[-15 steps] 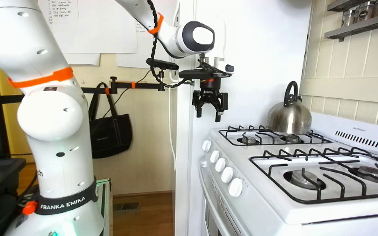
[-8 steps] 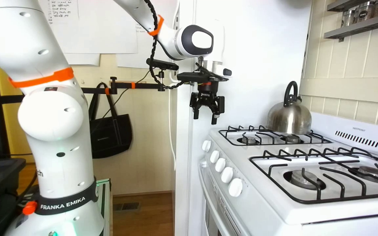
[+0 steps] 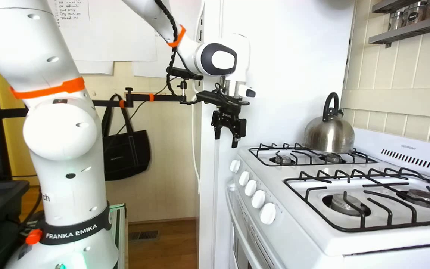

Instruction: Turn the stove's second-last knob to the left

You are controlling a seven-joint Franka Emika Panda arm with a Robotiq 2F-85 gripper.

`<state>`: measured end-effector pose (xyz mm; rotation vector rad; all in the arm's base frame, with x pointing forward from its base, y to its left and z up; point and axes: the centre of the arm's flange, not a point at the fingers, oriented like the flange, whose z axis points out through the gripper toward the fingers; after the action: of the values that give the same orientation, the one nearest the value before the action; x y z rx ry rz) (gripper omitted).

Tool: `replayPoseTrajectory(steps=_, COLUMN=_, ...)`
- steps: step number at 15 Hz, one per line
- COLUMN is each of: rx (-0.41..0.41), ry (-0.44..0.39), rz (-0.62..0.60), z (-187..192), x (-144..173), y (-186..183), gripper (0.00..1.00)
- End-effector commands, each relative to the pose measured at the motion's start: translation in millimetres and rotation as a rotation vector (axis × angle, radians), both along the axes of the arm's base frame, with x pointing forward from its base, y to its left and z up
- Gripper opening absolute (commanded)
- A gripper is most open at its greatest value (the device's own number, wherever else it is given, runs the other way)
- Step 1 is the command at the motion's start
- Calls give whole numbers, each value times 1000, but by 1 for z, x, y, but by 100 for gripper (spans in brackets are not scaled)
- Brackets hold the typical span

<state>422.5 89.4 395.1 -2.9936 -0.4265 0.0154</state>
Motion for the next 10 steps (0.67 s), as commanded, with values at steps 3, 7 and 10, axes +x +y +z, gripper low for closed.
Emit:
replayPoseTrajectory(steps=3, rx=8, ry=-9, rz=1, z=-11, x=1, y=7, gripper=100)
replayPoseTrajectory(steps=7, rx=8, ry=-9, rz=1, z=-12, x=3, y=7, gripper=100)
replayPoseTrajectory(steps=10, rx=21, ry=9, rz=-19, z=-19, x=8, y=13, gripper=100)
